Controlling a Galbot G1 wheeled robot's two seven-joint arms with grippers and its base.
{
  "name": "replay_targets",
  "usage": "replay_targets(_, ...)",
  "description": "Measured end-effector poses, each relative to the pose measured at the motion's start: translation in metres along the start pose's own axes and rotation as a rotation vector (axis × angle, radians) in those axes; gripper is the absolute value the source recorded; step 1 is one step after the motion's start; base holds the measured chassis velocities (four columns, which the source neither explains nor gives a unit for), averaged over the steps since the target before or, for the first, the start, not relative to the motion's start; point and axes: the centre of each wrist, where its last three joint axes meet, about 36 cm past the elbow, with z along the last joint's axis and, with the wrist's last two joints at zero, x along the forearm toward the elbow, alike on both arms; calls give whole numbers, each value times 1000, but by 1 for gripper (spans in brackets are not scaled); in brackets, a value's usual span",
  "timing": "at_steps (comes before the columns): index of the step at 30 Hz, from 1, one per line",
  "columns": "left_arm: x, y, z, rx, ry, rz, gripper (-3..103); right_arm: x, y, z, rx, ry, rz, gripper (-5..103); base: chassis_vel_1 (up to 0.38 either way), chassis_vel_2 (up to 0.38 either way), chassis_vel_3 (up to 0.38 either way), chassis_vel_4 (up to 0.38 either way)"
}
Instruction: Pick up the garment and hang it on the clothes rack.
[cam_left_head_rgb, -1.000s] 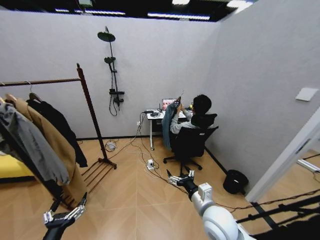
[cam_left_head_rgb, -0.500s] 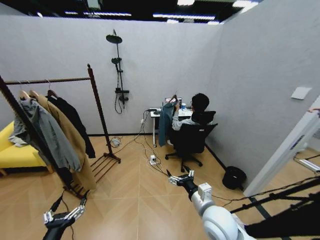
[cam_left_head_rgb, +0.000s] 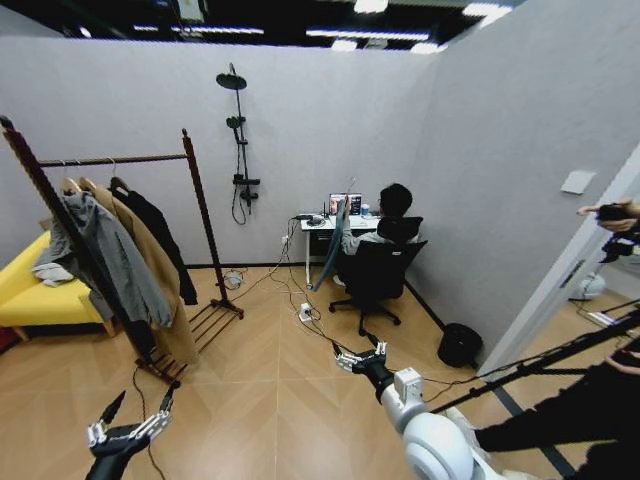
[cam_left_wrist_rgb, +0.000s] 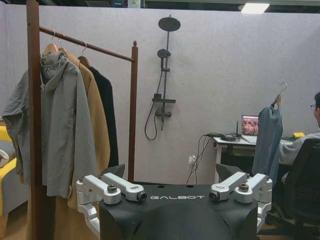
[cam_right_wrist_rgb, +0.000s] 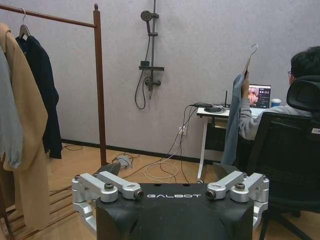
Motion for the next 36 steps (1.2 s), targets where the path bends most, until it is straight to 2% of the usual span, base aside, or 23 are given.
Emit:
replay_targets(8, 0, 0, 0, 0, 0, 0, 100, -2, -1, 3, -3, -19, -12, 100, 100, -112, -104, 99)
replay_targets(36, 0, 0, 0, 0, 0, 0, 100, -3, -1, 7, -3, -22, 2, 100, -5, 2, 5, -6)
